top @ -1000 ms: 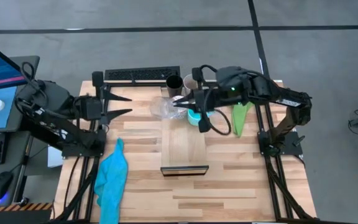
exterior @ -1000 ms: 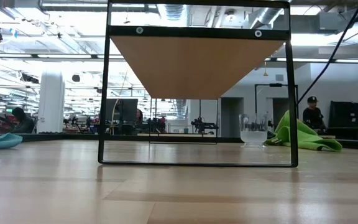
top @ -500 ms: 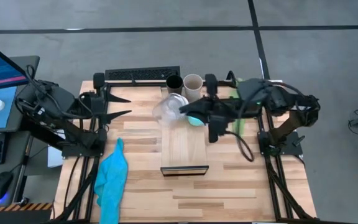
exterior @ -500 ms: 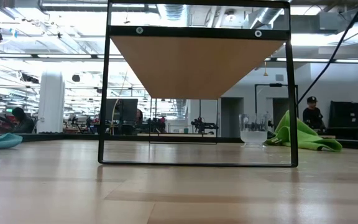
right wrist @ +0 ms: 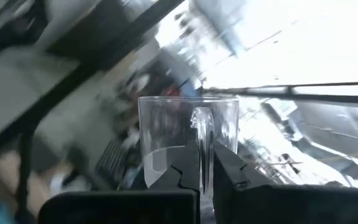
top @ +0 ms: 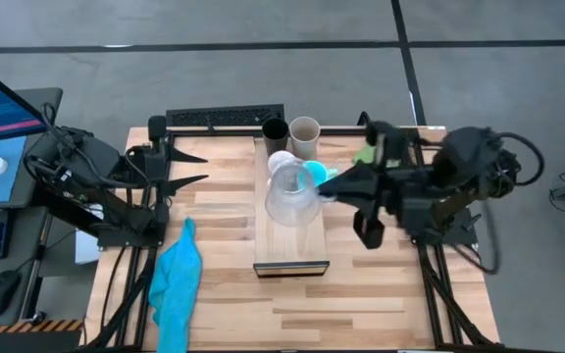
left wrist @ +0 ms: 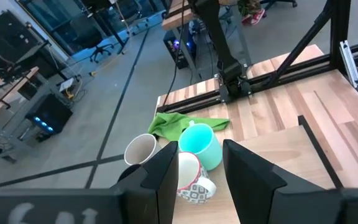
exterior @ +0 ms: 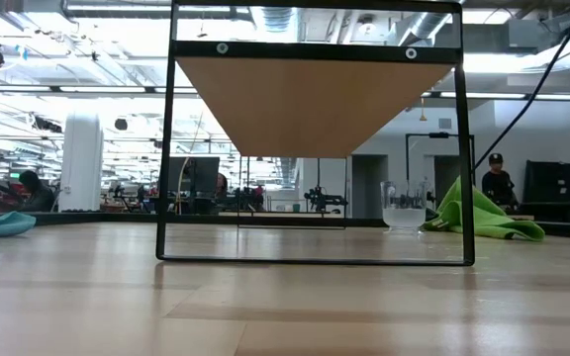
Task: Stack small to large cups/mugs on shelf
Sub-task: Put the left transparent cup on the shelf
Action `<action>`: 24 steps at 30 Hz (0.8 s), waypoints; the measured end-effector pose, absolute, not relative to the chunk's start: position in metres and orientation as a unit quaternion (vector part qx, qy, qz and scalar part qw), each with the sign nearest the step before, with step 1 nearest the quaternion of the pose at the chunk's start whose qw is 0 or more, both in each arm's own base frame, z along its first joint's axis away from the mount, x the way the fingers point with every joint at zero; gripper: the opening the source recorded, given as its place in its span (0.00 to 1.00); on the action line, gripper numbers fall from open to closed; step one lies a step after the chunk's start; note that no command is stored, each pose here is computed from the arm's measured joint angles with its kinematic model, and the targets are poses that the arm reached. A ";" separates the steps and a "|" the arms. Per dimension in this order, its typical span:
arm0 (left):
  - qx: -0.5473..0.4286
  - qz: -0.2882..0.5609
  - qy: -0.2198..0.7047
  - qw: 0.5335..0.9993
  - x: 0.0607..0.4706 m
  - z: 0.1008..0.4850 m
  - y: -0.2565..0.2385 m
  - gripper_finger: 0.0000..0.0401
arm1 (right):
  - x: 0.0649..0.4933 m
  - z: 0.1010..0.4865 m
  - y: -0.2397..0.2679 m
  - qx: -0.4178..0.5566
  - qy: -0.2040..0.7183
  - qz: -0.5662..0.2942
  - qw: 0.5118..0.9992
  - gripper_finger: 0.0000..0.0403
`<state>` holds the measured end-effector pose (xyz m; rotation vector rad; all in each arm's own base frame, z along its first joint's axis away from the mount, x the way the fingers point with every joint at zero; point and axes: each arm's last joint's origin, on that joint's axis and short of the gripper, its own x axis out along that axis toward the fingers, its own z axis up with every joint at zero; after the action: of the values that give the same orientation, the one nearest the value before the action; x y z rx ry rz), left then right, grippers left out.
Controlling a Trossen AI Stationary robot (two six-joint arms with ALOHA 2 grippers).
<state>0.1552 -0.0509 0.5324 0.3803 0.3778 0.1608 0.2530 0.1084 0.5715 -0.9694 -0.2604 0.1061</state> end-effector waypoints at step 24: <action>0.133 0.149 0.175 0.964 0.155 0.533 -0.048 0.30 | 0.172 0.650 0.099 0.027 -0.631 0.043 0.774 0.08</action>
<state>0.1545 -0.0477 0.5334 0.2699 0.3548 0.3010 0.1723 0.0986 0.6497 0.0585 -1.3674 0.0921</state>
